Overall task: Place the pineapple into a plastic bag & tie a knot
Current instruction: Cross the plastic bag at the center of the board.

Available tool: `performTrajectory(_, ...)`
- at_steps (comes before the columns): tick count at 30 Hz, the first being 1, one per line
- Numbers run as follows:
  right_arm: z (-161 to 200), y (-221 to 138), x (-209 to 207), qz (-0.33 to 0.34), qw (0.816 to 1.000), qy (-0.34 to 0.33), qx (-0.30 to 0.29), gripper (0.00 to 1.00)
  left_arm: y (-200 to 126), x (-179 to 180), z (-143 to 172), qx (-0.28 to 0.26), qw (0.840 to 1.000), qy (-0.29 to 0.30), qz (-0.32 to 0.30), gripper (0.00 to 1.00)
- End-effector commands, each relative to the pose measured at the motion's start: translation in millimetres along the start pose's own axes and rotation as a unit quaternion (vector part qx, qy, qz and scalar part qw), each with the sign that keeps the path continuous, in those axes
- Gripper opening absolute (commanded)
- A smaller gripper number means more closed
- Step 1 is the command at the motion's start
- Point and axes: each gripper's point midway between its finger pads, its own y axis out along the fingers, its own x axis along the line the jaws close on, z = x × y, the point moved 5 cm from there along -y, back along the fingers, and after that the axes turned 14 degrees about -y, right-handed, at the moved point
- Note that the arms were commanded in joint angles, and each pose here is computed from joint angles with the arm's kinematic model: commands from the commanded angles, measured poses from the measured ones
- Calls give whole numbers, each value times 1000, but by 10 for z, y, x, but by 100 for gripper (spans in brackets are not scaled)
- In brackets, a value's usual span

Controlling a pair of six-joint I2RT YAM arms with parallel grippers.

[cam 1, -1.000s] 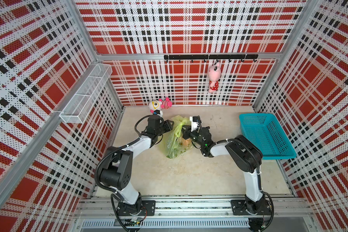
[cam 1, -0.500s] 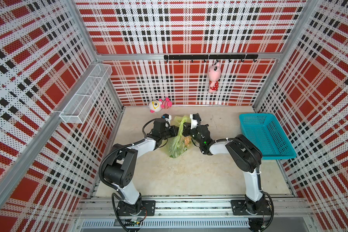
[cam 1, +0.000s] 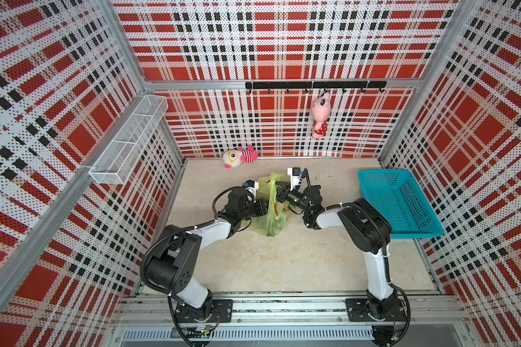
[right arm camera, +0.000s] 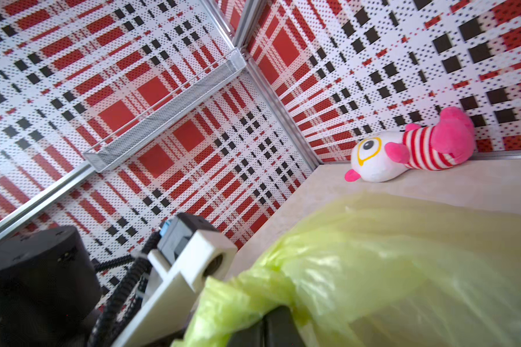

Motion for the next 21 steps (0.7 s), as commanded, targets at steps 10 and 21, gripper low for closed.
performTrajectory(10, -201, 0, 98, -41, 998, -6, -40, 0, -298, -196, -1038, -156, 986, 53, -10, 52)
performTrajectory(21, -218, -27, -61, 1, 999, 3, -46, 0, 375, -130, -668, -38, 996, 83, 10, 33)
